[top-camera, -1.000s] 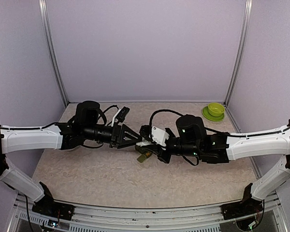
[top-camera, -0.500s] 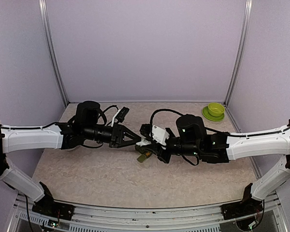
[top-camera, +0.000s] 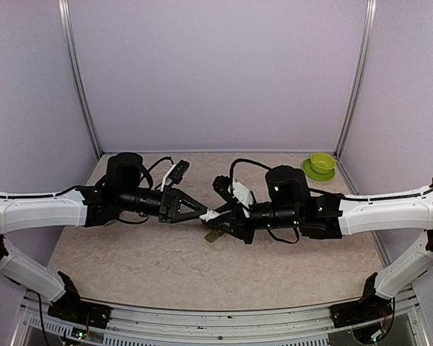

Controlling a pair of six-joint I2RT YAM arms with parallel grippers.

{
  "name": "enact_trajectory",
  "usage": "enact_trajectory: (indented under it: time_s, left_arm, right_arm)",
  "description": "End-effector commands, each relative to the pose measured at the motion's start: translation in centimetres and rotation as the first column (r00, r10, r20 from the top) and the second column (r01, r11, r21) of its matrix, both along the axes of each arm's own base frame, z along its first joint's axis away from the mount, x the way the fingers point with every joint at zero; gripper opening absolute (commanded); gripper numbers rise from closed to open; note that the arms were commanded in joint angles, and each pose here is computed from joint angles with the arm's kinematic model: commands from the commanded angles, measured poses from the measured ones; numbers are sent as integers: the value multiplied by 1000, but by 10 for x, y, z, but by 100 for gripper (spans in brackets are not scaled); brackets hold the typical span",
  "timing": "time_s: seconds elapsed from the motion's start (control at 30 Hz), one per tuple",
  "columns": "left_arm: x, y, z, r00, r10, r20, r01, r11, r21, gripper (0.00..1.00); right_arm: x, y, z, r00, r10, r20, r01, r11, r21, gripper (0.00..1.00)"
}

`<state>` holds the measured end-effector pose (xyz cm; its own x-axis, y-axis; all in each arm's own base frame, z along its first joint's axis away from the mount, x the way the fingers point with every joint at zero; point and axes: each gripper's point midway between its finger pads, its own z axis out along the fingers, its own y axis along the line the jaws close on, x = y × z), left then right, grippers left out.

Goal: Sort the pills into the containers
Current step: Pass from the left arm to the right

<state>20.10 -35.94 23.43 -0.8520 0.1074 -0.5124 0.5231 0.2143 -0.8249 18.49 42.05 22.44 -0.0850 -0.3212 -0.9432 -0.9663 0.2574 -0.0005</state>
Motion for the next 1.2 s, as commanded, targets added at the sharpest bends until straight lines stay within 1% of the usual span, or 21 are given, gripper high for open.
enact_trajectory:
  time_s: [0.0, 0.1, 0.13, 0.17, 0.23, 0.27, 0.4, 0.6, 0.67, 0.83, 0.97, 1.17]
  left_arm:
    - [-21, -8, 47, 977, -81, 197, 110, 984, -140, 14]
    - [-21, -7, 46, 977, -77, 196, 105, 985, -137, 15]
    - [-21, -7, 46, 978, -76, 196, 104, 985, -136, 17]
    - [-20, -6, 44, 979, -72, 192, 99, 986, -133, 20]
    - [-19, -6, 42, 981, -63, 184, 88, 988, -127, 33]
    - [-17, -5, 40, 982, -59, 179, 82, 989, -124, 35]
    - [-12, -3, 35, 986, -45, 157, 64, 991, -116, 36]
    - [-10, -1, 36, 987, -40, 154, 58, 991, -118, 35]
    - [-10, -1, 36, 987, -41, 154, 59, 991, -117, 36]
    - [-9, 0, 32, 989, -42, 142, 57, 993, -102, 45]
    - [-7, 1, 23, 991, -46, 127, 55, 997, -63, 47]
    - [-8, 1, 21, 991, -56, 124, 63, 997, -52, 46]
  right_arm:
    - [-26, 13, 30, 986, 138, -90, -125, 983, 138, 3]
    - [-27, 14, 29, 984, 147, -101, -132, 981, 141, 3]
    - [-26, 15, 28, 984, 147, -103, -133, 981, 138, 3]
    - [-26, 15, 26, 984, 147, -102, -133, 982, 135, 3]
    - [-24, 16, 24, 985, 143, -100, -130, 983, 126, 3]
    - [-23, 16, 23, 986, 138, -98, -126, 985, 122, 3]
    - [-20, 17, 17, 988, 124, -91, -114, 988, 103, 3]
    - [-16, 15, 14, 992, 98, -82, -91, 992, 92, 3]
    - [-13, 13, 13, 994, 80, -74, -73, 994, 85, 3]
    - [-7, 8, 12, 998, 36, -47, -33, 997, 72, 3]
    - [-3, 4, 13, 999, 16, -29, -14, 998, 66, 3]
    - [5, -1, 15, 1000, -16, -11, 17, 998, 63, 3]
